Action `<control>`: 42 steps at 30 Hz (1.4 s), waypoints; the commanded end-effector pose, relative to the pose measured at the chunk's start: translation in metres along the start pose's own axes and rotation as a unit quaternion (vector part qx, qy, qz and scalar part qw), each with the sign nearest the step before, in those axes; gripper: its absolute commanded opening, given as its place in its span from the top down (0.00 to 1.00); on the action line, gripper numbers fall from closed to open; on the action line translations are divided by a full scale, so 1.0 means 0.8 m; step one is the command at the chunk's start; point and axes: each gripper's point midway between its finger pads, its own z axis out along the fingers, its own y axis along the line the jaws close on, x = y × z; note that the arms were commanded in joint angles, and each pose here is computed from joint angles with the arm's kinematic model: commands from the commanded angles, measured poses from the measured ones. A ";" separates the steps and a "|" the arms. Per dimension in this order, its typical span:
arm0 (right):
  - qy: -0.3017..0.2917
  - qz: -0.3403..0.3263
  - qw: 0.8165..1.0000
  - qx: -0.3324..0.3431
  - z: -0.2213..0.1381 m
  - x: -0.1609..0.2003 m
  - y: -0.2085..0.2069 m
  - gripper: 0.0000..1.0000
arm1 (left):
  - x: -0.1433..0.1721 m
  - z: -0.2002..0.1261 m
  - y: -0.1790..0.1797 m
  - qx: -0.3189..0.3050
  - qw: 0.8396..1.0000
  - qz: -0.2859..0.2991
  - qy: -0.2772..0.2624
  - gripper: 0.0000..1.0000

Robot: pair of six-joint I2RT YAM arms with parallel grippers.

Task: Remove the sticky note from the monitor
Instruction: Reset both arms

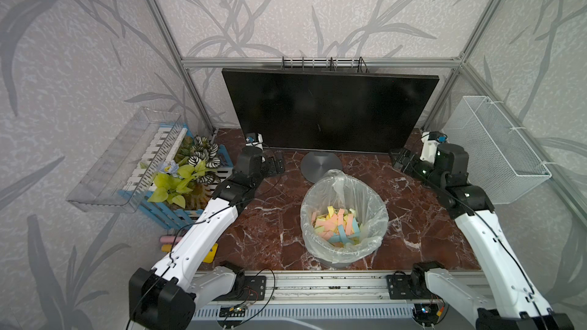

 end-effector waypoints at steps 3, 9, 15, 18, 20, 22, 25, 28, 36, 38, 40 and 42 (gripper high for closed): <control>-0.044 -0.033 0.987 0.154 -0.005 0.021 -0.093 0.10 | -0.022 -0.012 0.033 -0.043 0.994 0.040 -0.091 0.00; -0.073 -0.085 0.967 0.227 0.036 0.036 -0.152 0.01 | -0.010 -0.009 0.083 -0.105 0.982 0.060 -0.146 0.00; -0.063 -0.127 0.950 0.278 0.086 0.062 -0.201 0.01 | 0.023 0.012 0.135 -0.151 0.976 0.050 -0.152 0.00; -0.071 -0.131 0.945 0.293 0.107 0.071 -0.222 0.01 | 0.033 0.018 0.152 -0.156 0.973 0.035 -0.166 0.00; -0.076 -0.130 0.944 0.295 0.119 0.076 -0.231 0.01 | 0.041 0.024 0.163 -0.164 0.972 0.037 -0.166 0.00; -0.087 -0.140 0.944 0.286 0.134 0.078 -0.233 0.01 | 0.057 0.033 0.173 -0.173 0.972 0.047 -0.153 0.00; -0.094 -0.158 0.947 0.264 0.147 0.066 -0.222 0.01 | 0.075 0.038 0.186 -0.181 0.968 0.061 -0.161 0.00; -0.081 -0.187 0.946 0.252 0.163 0.065 -0.219 0.01 | 0.085 0.036 0.194 -0.178 0.963 0.068 -0.189 0.00; -0.125 -0.238 0.951 0.155 0.178 0.090 -0.197 0.01 | 0.113 0.056 0.190 -0.132 0.970 0.077 -0.191 0.00; -0.117 -0.236 0.953 0.148 0.184 0.090 -0.196 0.01 | 0.117 0.070 0.185 -0.120 0.975 0.090 -0.163 0.00; -0.120 -0.227 0.956 0.139 0.187 0.086 -0.199 0.01 | 0.114 0.074 0.180 -0.111 0.975 0.100 -0.164 0.00; -0.116 -0.223 0.958 0.139 0.187 0.087 -0.202 0.01 | 0.115 0.076 0.180 -0.111 0.976 0.100 -0.157 0.00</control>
